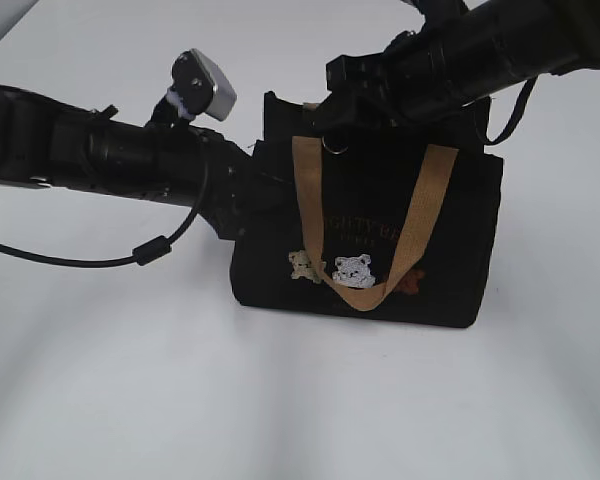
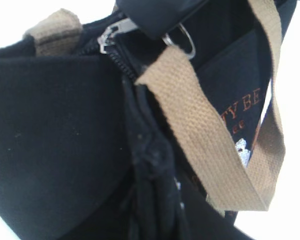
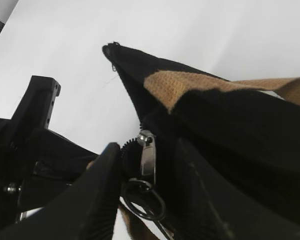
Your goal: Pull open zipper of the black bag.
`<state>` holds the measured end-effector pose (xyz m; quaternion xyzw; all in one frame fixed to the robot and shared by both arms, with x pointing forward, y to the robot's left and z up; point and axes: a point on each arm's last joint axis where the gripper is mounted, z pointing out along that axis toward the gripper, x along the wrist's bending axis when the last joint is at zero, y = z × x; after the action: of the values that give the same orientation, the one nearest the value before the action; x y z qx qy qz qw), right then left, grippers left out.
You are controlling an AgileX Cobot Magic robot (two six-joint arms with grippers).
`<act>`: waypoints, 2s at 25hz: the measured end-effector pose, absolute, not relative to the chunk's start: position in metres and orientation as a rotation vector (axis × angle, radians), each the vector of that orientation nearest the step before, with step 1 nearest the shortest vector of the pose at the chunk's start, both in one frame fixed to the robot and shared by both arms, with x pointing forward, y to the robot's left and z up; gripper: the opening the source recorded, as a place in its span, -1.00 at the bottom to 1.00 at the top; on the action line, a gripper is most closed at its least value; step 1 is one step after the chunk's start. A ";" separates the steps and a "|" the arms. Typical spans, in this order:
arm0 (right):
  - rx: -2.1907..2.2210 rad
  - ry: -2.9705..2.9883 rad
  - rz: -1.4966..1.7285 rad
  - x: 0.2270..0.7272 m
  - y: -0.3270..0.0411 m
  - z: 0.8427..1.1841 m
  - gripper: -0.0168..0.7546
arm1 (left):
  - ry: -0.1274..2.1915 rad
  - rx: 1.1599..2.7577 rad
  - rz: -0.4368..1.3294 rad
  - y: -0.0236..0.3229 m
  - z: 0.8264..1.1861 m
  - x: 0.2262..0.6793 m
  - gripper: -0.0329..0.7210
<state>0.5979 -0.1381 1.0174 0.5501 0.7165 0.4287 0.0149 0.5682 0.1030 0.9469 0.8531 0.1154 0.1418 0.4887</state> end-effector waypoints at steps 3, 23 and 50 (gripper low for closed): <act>1.715 2.229 1.334 0.598 -0.138 1.017 -0.25 | 0.281 2.073 0.345 0.103 0.947 0.568 -0.74; 1.942 2.218 1.154 0.585 -0.252 1.049 -0.96 | 0.280 2.074 0.345 0.103 0.947 0.568 -0.74; 1.920 2.214 0.623 0.407 -0.275 1.099 -0.19 | 1.331 2.079 0.107 0.181 1.027 0.457 -0.09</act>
<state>0.4070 -0.2753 1.0991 0.6392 0.7370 0.2074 0.0727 0.4566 0.1814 1.0273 0.7945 0.5086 0.0407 0.3292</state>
